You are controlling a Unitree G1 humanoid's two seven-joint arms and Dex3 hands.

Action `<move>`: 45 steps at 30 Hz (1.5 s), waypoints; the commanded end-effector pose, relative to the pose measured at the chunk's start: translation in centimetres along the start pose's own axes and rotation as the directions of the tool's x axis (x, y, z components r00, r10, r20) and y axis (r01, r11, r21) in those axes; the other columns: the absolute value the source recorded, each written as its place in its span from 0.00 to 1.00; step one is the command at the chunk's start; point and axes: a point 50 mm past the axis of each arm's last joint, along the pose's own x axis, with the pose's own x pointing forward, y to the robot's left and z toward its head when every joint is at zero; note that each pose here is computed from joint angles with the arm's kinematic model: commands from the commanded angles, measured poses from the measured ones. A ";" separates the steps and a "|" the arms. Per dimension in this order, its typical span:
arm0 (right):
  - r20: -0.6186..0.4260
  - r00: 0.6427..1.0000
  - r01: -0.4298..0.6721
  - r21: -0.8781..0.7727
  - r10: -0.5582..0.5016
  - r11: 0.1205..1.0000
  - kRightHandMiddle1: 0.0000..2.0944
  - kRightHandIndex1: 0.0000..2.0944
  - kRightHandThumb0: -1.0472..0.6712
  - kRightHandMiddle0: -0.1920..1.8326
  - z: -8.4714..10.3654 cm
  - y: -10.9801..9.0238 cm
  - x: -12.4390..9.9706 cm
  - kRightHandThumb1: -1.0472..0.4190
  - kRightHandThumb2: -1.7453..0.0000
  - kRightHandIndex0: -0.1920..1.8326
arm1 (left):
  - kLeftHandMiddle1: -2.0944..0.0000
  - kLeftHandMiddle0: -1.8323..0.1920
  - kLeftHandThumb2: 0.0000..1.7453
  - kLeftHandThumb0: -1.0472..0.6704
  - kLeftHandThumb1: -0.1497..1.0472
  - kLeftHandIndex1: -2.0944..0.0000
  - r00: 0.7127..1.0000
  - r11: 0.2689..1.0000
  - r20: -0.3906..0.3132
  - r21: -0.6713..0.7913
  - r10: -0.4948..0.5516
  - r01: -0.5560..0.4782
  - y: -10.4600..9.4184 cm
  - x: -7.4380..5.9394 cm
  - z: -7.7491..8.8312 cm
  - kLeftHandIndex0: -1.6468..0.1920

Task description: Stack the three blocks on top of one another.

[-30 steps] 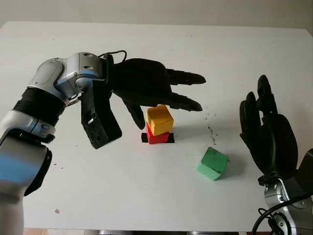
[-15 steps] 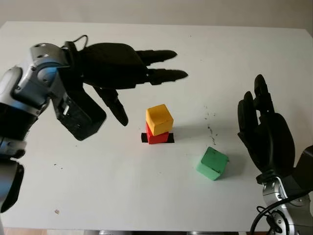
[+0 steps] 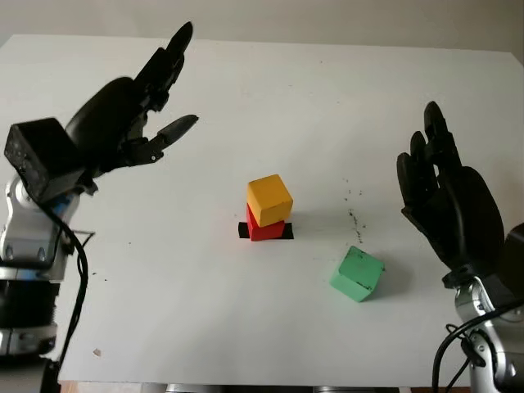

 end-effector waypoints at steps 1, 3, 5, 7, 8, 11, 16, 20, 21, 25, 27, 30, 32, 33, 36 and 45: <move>0.037 0.999 -0.019 -0.104 0.023 0.994 0.03 0.02 0.22 0.04 0.9 -1.1 0.7 0.00 0.74 0.02 | 1.00 1.00 0.36 0.17 1.00 1.00 0.999 0.996 -0.030 -0.072 0.043 -0.045 -0.6 -1.2 -1.3 1.00; 0.047 0.996 -0.063 -0.148 0.071 0.987 0.03 0.02 0.20 0.04 1.5 -2.1 1.3 0.00 0.81 0.02 | 1.00 1.00 0.38 0.19 1.00 1.00 0.994 0.989 -0.066 -0.121 0.082 -0.090 -1.5 -2.1 -2.5 1.00; 0.051 0.994 -0.088 -0.193 0.100 0.977 0.03 0.02 0.21 0.05 2.1 -2.8 1.8 0.01 0.92 0.02 | 1.00 1.00 0.39 0.20 1.00 1.00 0.989 0.982 -0.101 -0.146 0.106 -0.120 -2.3 -2.6 -3.2 1.00; 0.043 0.988 -0.124 -0.320 0.145 0.939 0.05 0.04 0.20 0.09 3.3 -3.4 2.2 0.06 0.96 0.05 | 1.00 1.00 0.39 0.18 1.00 1.00 0.982 0.977 -0.146 -0.157 0.123 -0.146 -2.9 -3.2 -3.9 1.00; 0.038 0.986 -0.139 -0.368 0.164 0.919 0.05 0.04 0.20 0.10 3.8 -3.6 2.3 0.07 0.97 0.06 | 1.00 1.00 0.39 0.18 1.00 1.00 0.979 0.975 -0.160 -0.159 0.130 -0.156 -3.1 -3.4 -4.1 1.00; 0.064 0.958 -0.206 -0.525 0.280 0.826 0.06 0.05 0.23 0.16 5.7 -4.3 2.6 0.13 0.98 0.09 | 1.00 1.00 0.38 0.18 1.00 1.00 0.966 0.958 -0.193 -0.198 0.169 -0.207 -3.7 -4.2 -4.5 1.00; 0.094 0.890 -0.199 -0.801 0.447 0.565 0.06 0.05 0.24 0.25 8.1 -4.6 2.5 0.18 0.98 0.14 | 1.00 1.00 0.36 0.17 1.00 1.00 0.955 0.939 -0.213 -0.230 0.206 -0.254 -4.2 -4.8 -3.9 1.00; 0.036 0.839 -0.239 -0.872 0.543 0.427 0.05 0.04 0.23 0.30 9.4 -4.9 1.9 0.18 0.97 0.17 | 1.00 1.00 0.36 0.17 1.00 1.00 0.957 0.937 -0.187 -0.232 0.221 -0.262 -4.1 -4.8 -3.2 1.00; 0.016 0.822 -0.256 -0.882 0.569 0.396 0.05 0.03 0.22 0.30 9.6 -4.9 1.7 0.17 0.96 0.16 | 1.00 1.00 0.36 0.18 1.00 1.00 0.957 0.936 -0.177 -0.230 0.229 -0.267 -4.0 -4.9 -3.1 1.00; -0.079 0.757 -0.322 -0.909 0.649 0.265 0.03 0.02 0.21 0.30 9.9 -4.6 0.6 0.12 0.96 0.13 | 1.00 1.00 0.36 0.19 1.00 1.00 0.952 0.931 -0.156 -0.217 0.264 -0.294 -3.7 -4.9 -2.7 1.00; -0.123 0.722 -0.356 -0.910 0.680 0.214 0.03 0.02 0.25 0.29 10.0 -4.4 0.2 0.15 0.97 0.12 | 1.00 1.00 0.36 0.19 1.00 1.00 0.952 0.928 -0.143 -0.222 0.271 -0.298 -3.5 -4.9 -2.5 1.00; -0.167 0.670 -0.382 -0.913 0.723 0.143 0.03 0.02 0.25 0.30 10.1 -4.1 -0.2 0.16 0.97 0.12 | 1.00 1.00 0.35 0.21 1.00 1.00 0.946 0.923 -0.120 -0.213 0.300 -0.320 -3.0 -4.8 -2.3 1.00; -0.177 0.641 -0.387 -0.915 0.747 0.116 0.03 0.03 0.25 0.30 10.2 -4.0 -0.3 0.16 0.97 0.13 | 1.00 1.00 0.35 0.21 1.00 1.00 0.937 0.918 -0.119 -0.194 0.327 -0.345 -2.7 -4.8 -2.1 1.00; -0.182 0.631 -0.387 -0.916 0.754 0.103 0.03 0.03 0.24 0.30 10.2 -4.0 -0.4 0.16 0.97 0.13 | 1.00 1.00 0.35 0.21 1.00 1.00 0.934 0.916 -0.122 -0.190 0.336 -0.354 -2.6 -4.7 -2.1 1.00; -0.203 0.606 -0.397 -0.915 0.769 0.071 0.03 0.03 0.23 0.31 10.2 -3.6 -0.4 0.17 0.97 0.14 | 1.00 1.00 0.35 0.21 1.00 1.00 0.928 0.910 -0.124 -0.187 0.351 -0.370 -2.4 -4.6 -2.0 1.00; -0.165 0.566 -0.391 -0.916 0.808 0.086 0.03 0.03 0.23 0.31 8.3 -1.9 -0.6 0.18 0.97 0.14 | 1.00 1.00 0.34 0.21 1.00 1.00 0.930 0.915 -0.105 -0.168 0.353 -0.366 -2.6 -4.5 -1.8 1.00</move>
